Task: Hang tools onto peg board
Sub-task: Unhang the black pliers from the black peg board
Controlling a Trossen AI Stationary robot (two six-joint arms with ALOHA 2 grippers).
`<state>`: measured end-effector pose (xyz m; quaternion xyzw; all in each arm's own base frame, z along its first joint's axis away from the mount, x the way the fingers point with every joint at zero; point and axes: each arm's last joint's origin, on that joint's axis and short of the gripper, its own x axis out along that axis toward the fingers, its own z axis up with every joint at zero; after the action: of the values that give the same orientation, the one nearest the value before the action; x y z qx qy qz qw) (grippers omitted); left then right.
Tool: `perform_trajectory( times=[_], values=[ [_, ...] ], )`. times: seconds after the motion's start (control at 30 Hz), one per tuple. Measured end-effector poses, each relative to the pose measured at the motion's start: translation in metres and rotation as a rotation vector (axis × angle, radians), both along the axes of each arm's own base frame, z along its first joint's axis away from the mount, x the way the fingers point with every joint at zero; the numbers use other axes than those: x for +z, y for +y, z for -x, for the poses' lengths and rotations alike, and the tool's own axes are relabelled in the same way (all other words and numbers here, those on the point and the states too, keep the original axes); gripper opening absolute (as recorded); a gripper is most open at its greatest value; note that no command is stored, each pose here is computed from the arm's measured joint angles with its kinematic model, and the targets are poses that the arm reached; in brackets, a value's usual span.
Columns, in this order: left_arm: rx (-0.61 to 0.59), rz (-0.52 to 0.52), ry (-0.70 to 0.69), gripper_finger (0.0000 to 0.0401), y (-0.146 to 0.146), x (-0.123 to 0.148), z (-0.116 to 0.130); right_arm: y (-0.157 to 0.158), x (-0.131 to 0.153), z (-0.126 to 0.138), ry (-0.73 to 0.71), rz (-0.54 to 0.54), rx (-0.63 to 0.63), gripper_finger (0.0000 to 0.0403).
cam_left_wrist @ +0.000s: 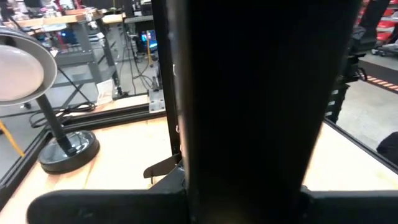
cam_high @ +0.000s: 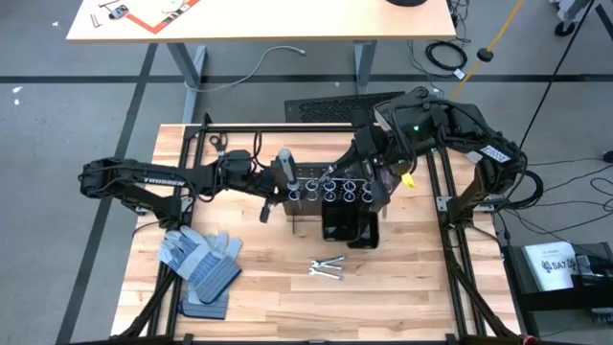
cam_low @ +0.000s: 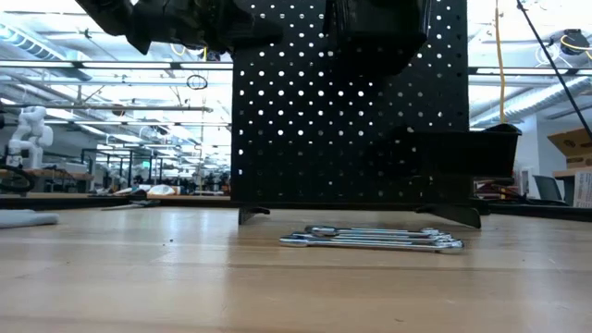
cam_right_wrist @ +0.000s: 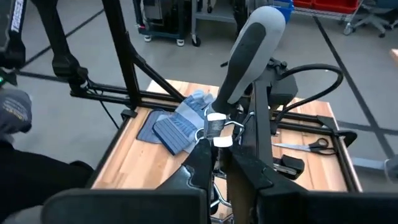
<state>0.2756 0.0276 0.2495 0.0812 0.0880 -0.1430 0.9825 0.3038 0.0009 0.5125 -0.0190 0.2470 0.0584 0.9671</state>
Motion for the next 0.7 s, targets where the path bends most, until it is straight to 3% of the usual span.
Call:
perform_trajectory(
  times=[0.7],
  values=[
    [0.000,0.005,0.015,0.0046,0.0038,-0.0012,0.0012,-0.0047,-0.0041,-0.0032,0.048,-0.197,-0.144,0.0020]
  ],
)
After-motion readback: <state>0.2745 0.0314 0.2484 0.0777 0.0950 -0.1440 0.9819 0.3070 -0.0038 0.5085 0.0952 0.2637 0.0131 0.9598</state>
